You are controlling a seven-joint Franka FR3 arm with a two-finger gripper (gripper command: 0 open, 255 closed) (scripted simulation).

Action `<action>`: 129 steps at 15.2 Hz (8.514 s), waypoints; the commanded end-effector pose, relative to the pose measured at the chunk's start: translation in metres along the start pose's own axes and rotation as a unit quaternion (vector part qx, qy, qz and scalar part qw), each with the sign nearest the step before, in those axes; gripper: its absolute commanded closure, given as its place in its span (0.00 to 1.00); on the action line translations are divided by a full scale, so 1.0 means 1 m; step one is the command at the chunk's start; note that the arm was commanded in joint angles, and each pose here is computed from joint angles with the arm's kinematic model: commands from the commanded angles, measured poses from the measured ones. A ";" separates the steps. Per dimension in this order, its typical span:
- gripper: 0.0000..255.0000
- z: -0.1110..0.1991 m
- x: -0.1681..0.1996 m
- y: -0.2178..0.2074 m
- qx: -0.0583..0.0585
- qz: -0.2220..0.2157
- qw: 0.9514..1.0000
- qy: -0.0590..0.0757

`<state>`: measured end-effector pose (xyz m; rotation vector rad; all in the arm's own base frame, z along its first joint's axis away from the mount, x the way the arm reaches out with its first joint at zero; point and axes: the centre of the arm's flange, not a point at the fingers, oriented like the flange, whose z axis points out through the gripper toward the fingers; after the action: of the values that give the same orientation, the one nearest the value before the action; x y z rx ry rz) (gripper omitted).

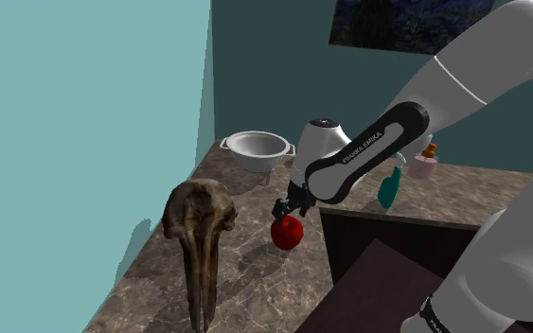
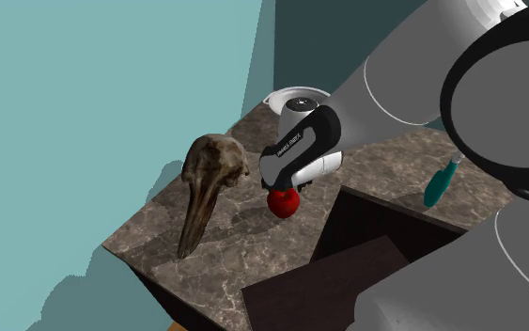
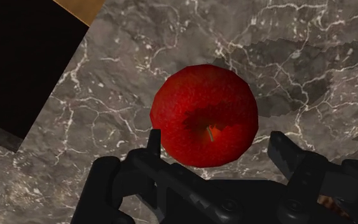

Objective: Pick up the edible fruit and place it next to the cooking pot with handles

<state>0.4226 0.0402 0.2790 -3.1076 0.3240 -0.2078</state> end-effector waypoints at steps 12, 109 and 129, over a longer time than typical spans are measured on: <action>1.00 0.001 0.000 0.000 0.000 0.000 1.000 0.000; 1.00 -0.005 0.325 0.021 0.000 0.000 1.000 0.000; 0.00 0.030 0.320 0.022 0.000 0.000 1.000 0.000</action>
<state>0.7328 -0.0477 0.2903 -3.1075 0.3239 -0.2082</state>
